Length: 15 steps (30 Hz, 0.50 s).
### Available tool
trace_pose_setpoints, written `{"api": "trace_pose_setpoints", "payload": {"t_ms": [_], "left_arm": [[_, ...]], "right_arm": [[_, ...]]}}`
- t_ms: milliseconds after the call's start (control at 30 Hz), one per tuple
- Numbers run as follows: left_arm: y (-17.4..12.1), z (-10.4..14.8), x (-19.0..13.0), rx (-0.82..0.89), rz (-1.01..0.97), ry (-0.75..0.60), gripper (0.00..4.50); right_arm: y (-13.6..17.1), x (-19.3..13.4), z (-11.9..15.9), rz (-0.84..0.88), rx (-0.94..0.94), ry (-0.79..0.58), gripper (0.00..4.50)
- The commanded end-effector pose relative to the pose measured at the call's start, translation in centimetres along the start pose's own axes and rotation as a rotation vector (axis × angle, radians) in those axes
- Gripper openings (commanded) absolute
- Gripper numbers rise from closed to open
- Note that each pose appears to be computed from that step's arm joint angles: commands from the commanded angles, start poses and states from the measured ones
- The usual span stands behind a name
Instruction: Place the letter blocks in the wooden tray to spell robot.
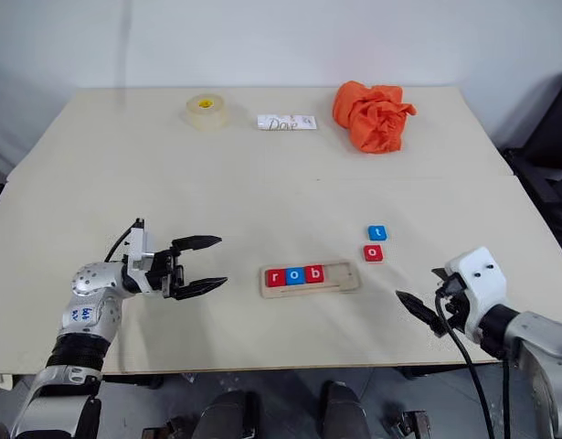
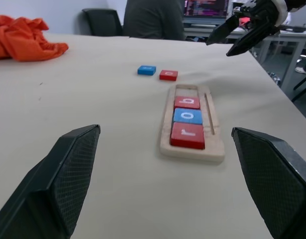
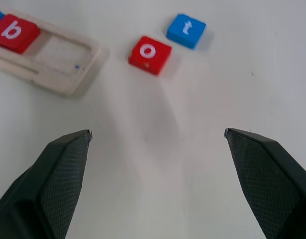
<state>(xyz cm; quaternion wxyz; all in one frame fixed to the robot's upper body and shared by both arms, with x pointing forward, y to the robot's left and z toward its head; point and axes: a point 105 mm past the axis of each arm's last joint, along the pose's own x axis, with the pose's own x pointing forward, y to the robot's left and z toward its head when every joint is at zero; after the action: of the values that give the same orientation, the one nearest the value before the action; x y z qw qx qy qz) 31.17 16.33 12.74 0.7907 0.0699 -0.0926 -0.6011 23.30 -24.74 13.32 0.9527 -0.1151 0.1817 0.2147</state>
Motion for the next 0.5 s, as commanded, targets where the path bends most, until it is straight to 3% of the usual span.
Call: {"api": "trace_pose_setpoints", "payload": {"t_ms": [33, 500], "left_arm": [[0.0, 0.3, 0.2, 0.022, -0.013, -0.005, 4.5], [-1.4, 0.3, 0.3, 0.018, -0.012, -0.021, 4.5]], "right_arm": [[-0.1, -0.6, 1.1, -0.034, -0.016, -0.05, 4.48], [0.4, 0.4, 1.8, -0.04, 0.008, -0.065, 4.48]]}}
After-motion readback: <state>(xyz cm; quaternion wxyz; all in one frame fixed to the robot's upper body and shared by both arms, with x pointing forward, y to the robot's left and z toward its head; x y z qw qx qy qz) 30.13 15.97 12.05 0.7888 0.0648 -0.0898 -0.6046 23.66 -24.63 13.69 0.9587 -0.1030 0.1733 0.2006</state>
